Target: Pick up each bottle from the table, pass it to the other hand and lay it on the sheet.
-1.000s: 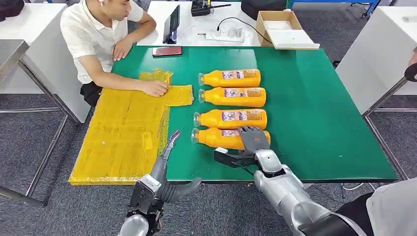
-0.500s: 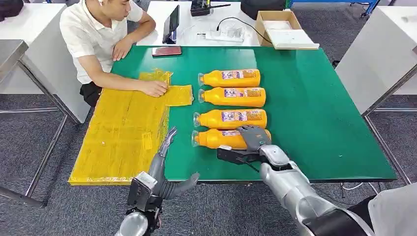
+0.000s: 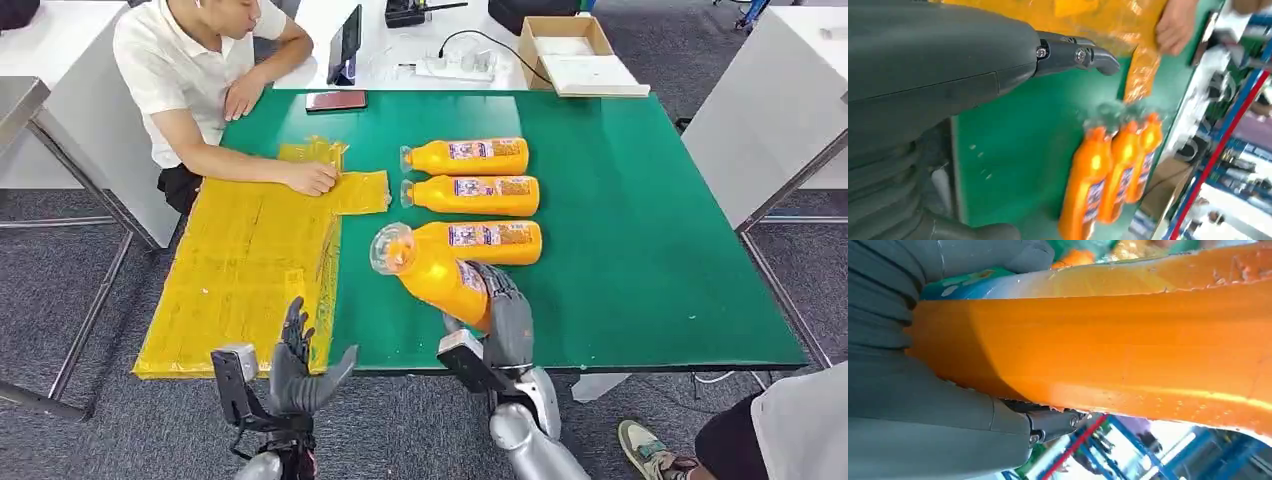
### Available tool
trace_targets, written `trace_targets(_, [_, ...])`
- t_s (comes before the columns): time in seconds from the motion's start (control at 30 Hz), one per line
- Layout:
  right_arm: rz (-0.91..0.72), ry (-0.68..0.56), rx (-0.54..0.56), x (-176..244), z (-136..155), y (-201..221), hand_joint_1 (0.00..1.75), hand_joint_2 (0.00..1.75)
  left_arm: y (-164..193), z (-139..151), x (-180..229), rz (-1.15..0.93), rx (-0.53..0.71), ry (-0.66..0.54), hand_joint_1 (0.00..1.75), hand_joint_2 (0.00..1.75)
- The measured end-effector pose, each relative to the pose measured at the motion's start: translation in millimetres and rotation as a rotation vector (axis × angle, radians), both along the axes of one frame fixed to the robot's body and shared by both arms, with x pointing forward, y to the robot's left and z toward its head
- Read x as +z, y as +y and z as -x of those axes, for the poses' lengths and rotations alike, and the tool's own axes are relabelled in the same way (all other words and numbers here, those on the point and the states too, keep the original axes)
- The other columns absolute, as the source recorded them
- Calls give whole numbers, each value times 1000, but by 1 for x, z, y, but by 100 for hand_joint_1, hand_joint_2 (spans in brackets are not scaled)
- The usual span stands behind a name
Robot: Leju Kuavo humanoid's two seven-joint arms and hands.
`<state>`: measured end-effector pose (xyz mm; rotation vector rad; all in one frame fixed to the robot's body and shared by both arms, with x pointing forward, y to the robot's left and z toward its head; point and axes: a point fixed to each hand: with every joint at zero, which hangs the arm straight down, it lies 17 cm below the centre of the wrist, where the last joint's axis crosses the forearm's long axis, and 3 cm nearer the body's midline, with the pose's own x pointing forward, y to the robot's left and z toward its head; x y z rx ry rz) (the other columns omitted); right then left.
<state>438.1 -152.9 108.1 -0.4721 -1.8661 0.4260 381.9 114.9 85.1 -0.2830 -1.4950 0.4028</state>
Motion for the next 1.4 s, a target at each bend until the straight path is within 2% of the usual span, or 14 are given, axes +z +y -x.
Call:
trace_targets(0.13, [-20,-28,8,10,7,5,175,175,-12,6,0,4,-56,-12,0,175])
trace_targets(0.3, [-19,-24,54,9,11,22,175,175,-49,22,32,-1,-208,-144,0,175])
trace_targets(0.5, [-12,-4,112,4,11,39,175,175,-59,30,47,-25,-254,-206,0,175])
trace_targets(0.77, [-10,3,127,3,11,43,175,175,-61,31,49,-31,-260,-216,0,175])
trace_targets(0.87, [0,33,190,-5,13,62,175,175,-65,33,55,-45,-279,-244,0,175])
trace_targets(0.93, [52,56,393,-25,44,143,175,175,-53,24,53,-14,-245,-222,0,175])
trace_targets(0.97, [55,61,427,-28,54,157,175,175,-50,22,51,-8,-239,-209,0,175])
trace_targets(1.3, [64,25,490,-23,76,191,175,175,-43,14,43,126,-180,-151,0,175])
trace_targets(1.33, [57,32,495,-23,77,193,175,175,-43,14,44,143,-174,-150,19,175])
trace_targets(1.37, [51,36,501,-23,77,194,175,175,-42,14,44,160,-168,-147,19,175])
trace_targets(1.4, [48,38,505,-23,77,195,141,175,-41,14,44,166,-164,-147,150,175])
